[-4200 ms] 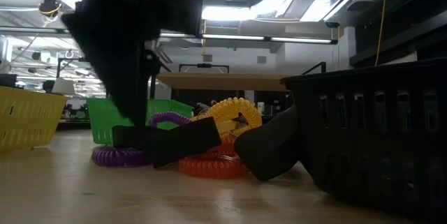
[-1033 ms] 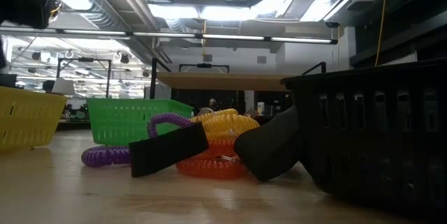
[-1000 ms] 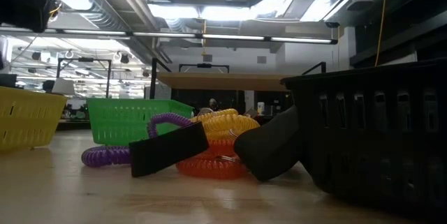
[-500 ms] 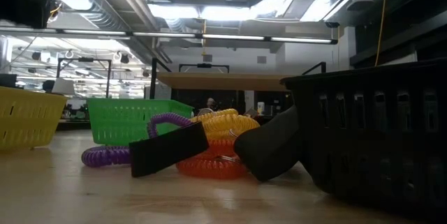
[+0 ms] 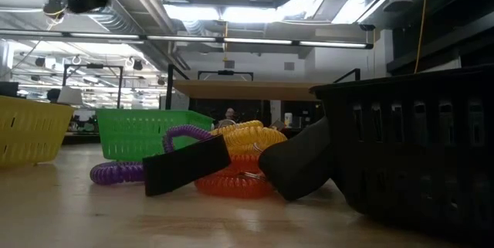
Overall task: Pick & Place Office Desk Supplies
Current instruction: Put the black rubber band into the yellow basket
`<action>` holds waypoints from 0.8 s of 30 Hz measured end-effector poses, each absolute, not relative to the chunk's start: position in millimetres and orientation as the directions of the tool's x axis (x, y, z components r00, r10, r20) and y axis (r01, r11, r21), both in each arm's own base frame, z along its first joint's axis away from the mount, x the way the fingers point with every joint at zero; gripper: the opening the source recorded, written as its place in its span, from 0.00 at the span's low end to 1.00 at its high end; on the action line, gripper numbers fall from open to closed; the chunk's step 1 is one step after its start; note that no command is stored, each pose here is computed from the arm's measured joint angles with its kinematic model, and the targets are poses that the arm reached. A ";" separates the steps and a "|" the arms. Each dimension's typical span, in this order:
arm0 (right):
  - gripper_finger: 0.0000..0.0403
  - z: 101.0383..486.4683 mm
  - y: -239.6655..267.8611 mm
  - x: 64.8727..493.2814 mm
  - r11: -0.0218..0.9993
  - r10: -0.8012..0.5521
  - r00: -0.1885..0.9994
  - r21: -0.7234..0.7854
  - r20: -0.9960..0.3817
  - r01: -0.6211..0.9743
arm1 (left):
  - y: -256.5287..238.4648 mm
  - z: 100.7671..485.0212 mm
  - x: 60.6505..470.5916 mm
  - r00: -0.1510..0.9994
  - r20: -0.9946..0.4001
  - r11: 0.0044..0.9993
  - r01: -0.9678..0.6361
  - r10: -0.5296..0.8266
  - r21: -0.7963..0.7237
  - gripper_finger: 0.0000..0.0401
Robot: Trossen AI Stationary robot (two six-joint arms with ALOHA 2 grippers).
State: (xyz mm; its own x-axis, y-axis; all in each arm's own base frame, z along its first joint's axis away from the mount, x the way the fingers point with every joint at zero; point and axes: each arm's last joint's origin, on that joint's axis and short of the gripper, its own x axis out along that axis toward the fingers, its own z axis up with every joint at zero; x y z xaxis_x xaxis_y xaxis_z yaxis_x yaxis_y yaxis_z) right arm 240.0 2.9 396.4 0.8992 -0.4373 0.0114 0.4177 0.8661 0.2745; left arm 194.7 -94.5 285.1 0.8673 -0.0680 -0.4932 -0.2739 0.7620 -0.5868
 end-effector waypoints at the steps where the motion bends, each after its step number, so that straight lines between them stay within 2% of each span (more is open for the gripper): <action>1: 0.49 396.4 3.2 240.1 0.870 -0.428 0.904 0.276 0.011 0.409 | -92.9 285.0 204.0 0.858 -0.511 0.779 -0.279 -0.062 -0.562 0.42; 8: 0.49 396.4 4.8 240.8 0.893 -0.372 0.928 0.276 0.012 0.355 | -101.7 289.0 273.2 0.793 -0.599 0.873 -0.207 -0.116 -0.443 0.42; 13: 0.49 396.5 5.3 241.0 0.907 -0.354 0.935 0.250 0.012 0.340 | -114.8 282.3 308.1 0.693 -0.704 0.916 -0.165 -0.156 -0.365 0.42; 17: 0.49 396.5 6.4 241.3 0.924 -0.316 0.949 0.231 0.013 0.305 | -120.5 275.2 333.3 0.647 -0.731 0.915 -0.129 -0.215 -0.382 0.41; 24: 0.49 396.5 7.1 241.6 0.933 -0.292 0.956 0.223 0.013 0.282 | -122.1 254.5 359.3 0.597 -0.767 0.907 -0.148 -0.236 -0.394 0.41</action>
